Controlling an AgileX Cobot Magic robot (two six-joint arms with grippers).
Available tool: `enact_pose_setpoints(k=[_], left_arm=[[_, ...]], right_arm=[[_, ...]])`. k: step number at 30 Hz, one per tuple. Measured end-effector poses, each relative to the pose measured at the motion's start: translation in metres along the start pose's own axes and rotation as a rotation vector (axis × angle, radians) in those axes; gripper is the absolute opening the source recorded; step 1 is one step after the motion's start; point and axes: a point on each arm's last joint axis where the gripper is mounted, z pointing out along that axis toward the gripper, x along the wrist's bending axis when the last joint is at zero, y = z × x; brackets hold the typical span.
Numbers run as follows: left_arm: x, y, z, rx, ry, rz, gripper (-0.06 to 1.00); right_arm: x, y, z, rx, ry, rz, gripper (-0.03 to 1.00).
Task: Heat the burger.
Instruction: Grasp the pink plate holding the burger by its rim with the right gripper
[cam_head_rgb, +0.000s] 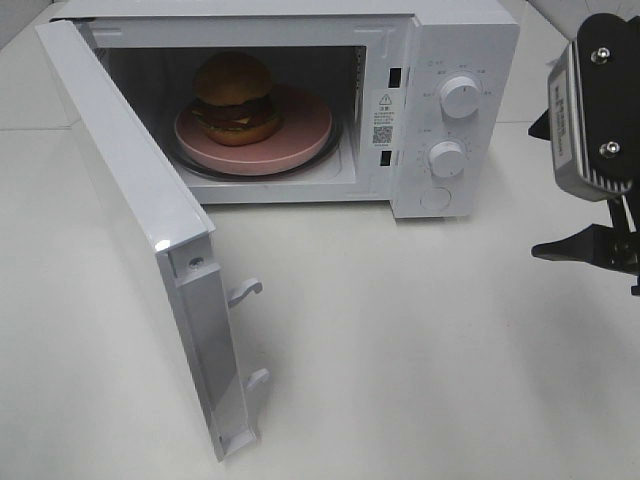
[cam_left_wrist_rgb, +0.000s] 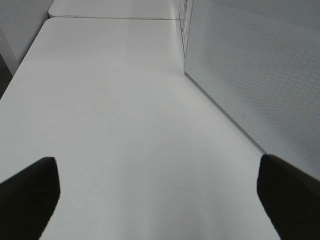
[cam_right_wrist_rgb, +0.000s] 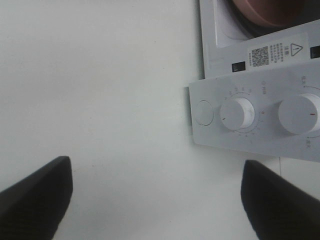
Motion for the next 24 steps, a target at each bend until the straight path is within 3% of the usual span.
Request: enact_pose_setpoints(k=[13,24], left_arm=[[0.000,0.000,0.000,0.000,0.000,0.000,0.99],[0.000,0.000,0.000,0.000,0.000,0.000,0.99]], right_arm=[[-0.012,0.044,0.033,-0.035,0.040,-0.106,0.87],[-0.006,0.083,0.072,-0.081,0.065,-0.212,0.85]])
